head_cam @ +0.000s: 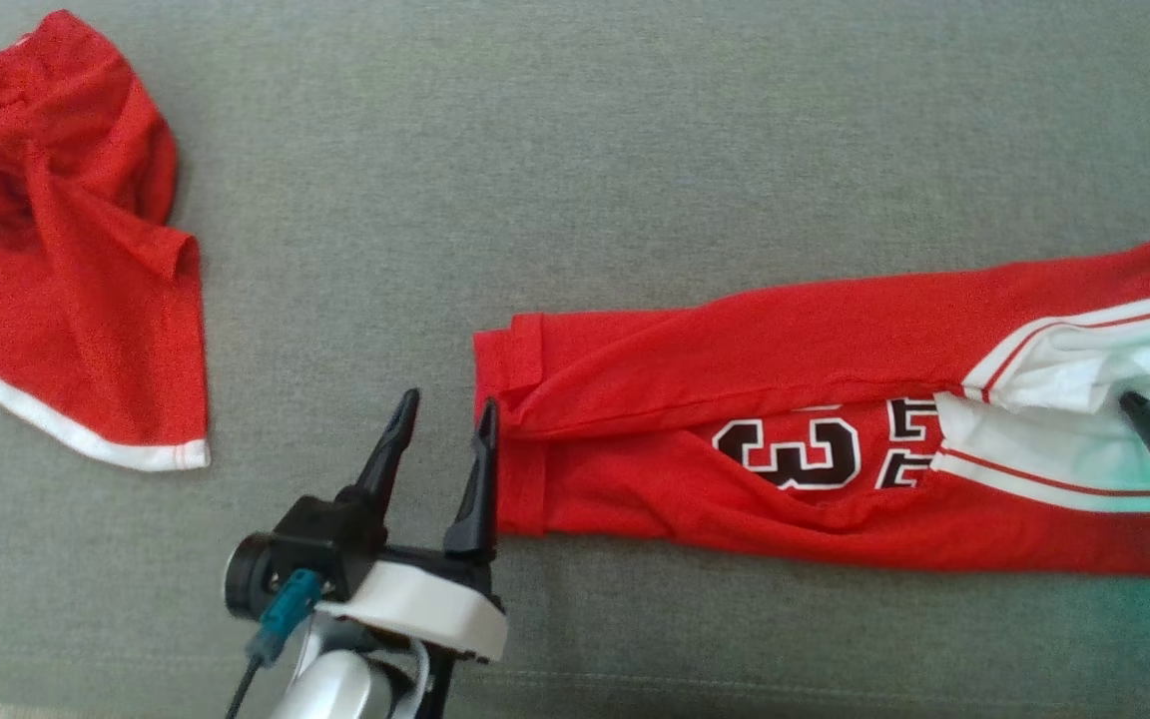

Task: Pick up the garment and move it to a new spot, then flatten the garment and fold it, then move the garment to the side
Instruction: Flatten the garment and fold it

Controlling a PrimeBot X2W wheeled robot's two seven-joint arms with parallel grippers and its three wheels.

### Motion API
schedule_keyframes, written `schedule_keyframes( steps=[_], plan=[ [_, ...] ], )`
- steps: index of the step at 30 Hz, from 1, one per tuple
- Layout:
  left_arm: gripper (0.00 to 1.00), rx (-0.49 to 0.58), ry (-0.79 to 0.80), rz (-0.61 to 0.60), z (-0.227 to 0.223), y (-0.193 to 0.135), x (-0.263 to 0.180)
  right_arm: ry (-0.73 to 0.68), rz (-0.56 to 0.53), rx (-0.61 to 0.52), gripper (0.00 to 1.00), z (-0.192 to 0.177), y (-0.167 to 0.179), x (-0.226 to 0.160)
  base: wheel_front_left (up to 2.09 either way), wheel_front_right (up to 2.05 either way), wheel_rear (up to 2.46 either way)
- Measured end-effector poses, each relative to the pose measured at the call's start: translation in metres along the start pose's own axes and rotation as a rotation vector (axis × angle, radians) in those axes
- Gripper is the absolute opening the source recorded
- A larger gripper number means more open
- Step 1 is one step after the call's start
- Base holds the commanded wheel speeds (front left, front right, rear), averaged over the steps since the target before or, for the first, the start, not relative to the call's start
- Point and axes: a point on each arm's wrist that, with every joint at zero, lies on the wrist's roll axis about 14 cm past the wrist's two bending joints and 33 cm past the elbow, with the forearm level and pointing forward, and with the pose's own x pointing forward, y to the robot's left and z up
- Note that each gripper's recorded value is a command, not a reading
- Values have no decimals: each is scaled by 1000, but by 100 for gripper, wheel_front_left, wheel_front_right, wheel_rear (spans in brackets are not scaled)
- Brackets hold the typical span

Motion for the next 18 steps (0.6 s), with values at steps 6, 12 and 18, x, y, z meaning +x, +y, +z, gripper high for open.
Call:
schedule_keyframes(
  steps=[6,12,18],
  plan=[
    [100,-1,-15,55,3,16,-8,-5,69,41,0,-3,14,0,0,0,0],
    [100,-13,-28,75,6,21,-15,-81,109,91,0,5,20,-5,0,0,0],
    [100,-20,-23,94,4,27,-23,-184,-9,164,0,22,-33,-21,0,0,0]
  ],
)
